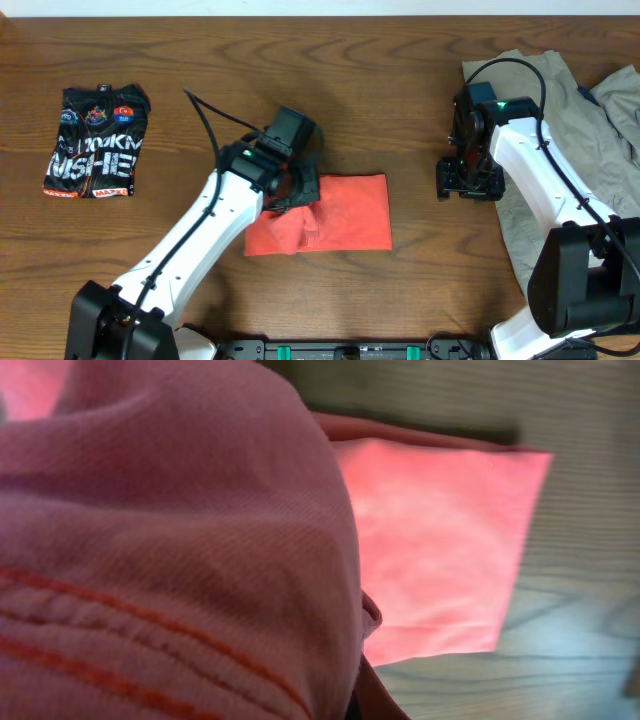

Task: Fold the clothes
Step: 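Fold the left end rightward over the right fold with the left gripper, then press the folded orange shirt flat with both grippers and release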

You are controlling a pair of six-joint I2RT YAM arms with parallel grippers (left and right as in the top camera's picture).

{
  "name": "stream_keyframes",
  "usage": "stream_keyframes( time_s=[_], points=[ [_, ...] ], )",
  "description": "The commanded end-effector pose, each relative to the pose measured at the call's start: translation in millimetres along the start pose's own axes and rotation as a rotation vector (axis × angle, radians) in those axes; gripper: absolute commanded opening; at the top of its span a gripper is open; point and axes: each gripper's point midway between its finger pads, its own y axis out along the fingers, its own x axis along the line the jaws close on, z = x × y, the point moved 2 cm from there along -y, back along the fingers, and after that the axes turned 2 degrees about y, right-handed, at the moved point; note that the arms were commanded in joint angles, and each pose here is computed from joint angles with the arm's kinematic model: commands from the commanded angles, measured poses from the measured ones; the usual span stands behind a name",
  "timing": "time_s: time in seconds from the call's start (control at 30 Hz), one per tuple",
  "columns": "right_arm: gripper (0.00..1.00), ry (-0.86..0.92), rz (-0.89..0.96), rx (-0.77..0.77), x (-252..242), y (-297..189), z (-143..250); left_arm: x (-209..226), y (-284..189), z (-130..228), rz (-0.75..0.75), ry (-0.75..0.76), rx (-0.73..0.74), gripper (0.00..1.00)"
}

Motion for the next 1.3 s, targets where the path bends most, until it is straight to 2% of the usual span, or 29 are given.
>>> stream_keyframes(
  time_s=[0.0, 0.43, 0.63, 0.7, 0.73, 0.77, 0.87, 0.97, 1.07, 1.27],
  points=[
    [0.63, -0.007, 0.001, 0.002, -2.0, -0.1, -1.8, -20.1, -3.9, 1.6, 0.072, -0.019, 0.003, 0.08],
    [0.64, -0.008, 0.003, 0.01, -2.3, -0.1, 0.1, -52.1, 32.0, 13.1, 0.133, 0.044, 0.074, 0.08],
    [0.64, -0.007, 0.003, 0.009, -2.2, -0.1, -0.2, -70.1, 38.2, 13.9, 0.169, 0.089, 0.05, 0.09],
    [0.65, -0.007, 0.002, 0.009, -2.1, -0.1, -0.2, -76.9, 38.7, 12.6, 0.187, 0.103, 0.035, 0.17],
    [0.65, -0.007, 0.0, 0.009, -1.8, -0.1, -0.1, -80.2, 38.7, 12.2, 0.197, 0.11, 0.028, 0.3],
    [0.65, -0.007, -0.007, 0.011, -0.7, -0.1, 0.1, -85.7, 38.5, 11.8, 0.212, 0.122, 0.017, 0.52],
    [0.66, -0.007, -0.011, 0.009, -0.1, -0.1, -0.4, -93.9, 36.5, 10.7, 0.246, 0.146, 0.005, 0.7],
    [0.68, -0.008, -0.042, 0.005, 4.8, -0.2, -1.9, -101.7, 28.1, 9.0, 0.33, 0.217, 0.015, 0.71],
    [0.7, -0.042, -0.11, 0.001, 16.1, -1.0, -3.2, -87.3, 13.2, -5.6, 0.336, 0.249, -0.026, 0.71],
    [0.7, -0.297, -0.442, -0.003, 78.5, -14.6, 6.0, -12.2, -20.2, -50.1, 0.246, 0.053, -0.121, 0.71]
  ],
)
